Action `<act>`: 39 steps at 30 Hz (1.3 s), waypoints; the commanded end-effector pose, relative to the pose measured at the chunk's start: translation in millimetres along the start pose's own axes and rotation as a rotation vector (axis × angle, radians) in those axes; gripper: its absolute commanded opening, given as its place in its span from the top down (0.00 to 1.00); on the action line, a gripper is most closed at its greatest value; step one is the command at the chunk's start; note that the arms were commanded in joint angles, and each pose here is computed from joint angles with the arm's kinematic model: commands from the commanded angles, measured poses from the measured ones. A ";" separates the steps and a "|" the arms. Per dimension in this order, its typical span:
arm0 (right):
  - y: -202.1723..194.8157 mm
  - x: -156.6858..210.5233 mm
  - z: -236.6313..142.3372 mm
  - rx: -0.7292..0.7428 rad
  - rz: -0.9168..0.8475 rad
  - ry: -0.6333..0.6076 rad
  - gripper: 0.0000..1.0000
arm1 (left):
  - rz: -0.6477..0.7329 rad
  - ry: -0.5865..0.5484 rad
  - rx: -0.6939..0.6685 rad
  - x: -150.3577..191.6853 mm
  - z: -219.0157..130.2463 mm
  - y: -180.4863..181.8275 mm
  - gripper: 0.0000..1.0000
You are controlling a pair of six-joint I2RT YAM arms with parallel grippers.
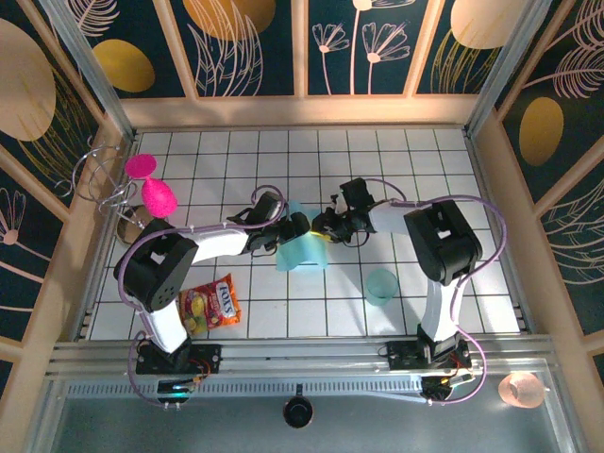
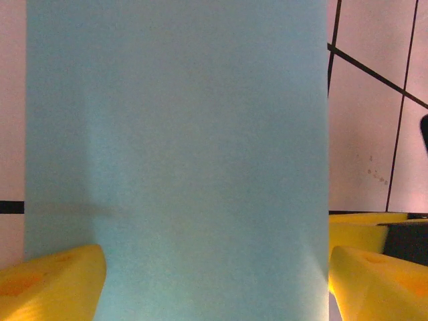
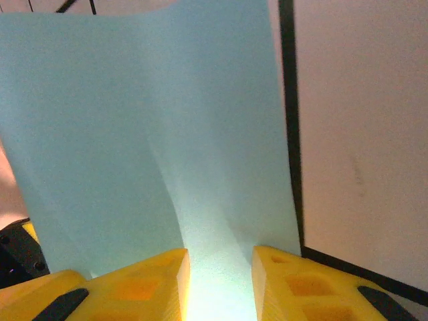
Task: Fold a paper plane with a square sheet of paper (pick it up from the middle)
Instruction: First fold in half a square sheet of paper at the center of the table.
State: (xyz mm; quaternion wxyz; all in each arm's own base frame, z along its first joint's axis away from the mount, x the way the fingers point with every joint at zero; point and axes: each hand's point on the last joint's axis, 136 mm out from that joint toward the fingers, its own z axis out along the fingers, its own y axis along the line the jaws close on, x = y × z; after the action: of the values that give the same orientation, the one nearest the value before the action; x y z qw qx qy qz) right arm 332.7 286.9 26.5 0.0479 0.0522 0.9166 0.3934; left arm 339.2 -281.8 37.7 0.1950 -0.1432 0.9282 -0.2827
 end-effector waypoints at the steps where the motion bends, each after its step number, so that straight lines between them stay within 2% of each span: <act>1: 8.0 7.7 8.6 -0.046 0.009 0.036 0.69 | 0.006 0.026 -0.033 5.6 3.8 7.7 0.16; 3: 9.2 6.7 7.7 -0.053 0.009 0.032 0.70 | 0.012 0.025 -0.032 4.5 3.3 5.5 0.20; 7: 14.4 -1.7 -6.8 -0.086 -0.001 -0.018 0.69 | 0.028 0.009 -0.021 -0.9 -0.3 -0.6 0.38; 10: 22.0 -16.0 -31.9 -0.134 -0.018 -0.095 0.69 | 0.053 -0.014 -0.010 -6.0 -5.7 -6.0 0.50; 15: 31.2 -44.4 -89.2 -0.214 -0.072 -0.268 0.67 | 0.113 -0.074 0.075 -21.1 -23.5 -31.4 0.64; 21: 51.1 -57.9 -143.7 -0.330 -0.178 -0.391 0.56 | 0.155 -0.151 0.328 -45.6 -74.2 -92.4 0.67; 29: 99.8 -43.8 -173.4 -0.561 -0.323 -0.362 0.33 | 0.120 -0.150 0.658 -67.2 -131.9 -147.3 0.68; 32: 114.1 -38.9 -173.8 -0.617 -0.353 -0.328 0.26 | 0.117 -0.126 0.761 -67.0 -148.1 -163.2 0.68; 35: 123.6 -37.9 -169.5 -0.632 -0.375 -0.302 0.24 | 0.111 -0.099 0.819 -64.4 -156.0 -171.8 0.68; 39: 135.6 -35.7 -163.9 -0.650 -0.403 -0.256 0.23 | 0.103 -0.088 0.828 -63.8 -156.5 -172.8 0.68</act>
State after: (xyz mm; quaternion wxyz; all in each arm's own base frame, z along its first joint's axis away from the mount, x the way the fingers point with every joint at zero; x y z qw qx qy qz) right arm 358.2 245.4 221.0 0.2545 -0.0559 0.7425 0.6171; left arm 358.1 -317.9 242.0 0.2856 -0.0396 0.7654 -0.5753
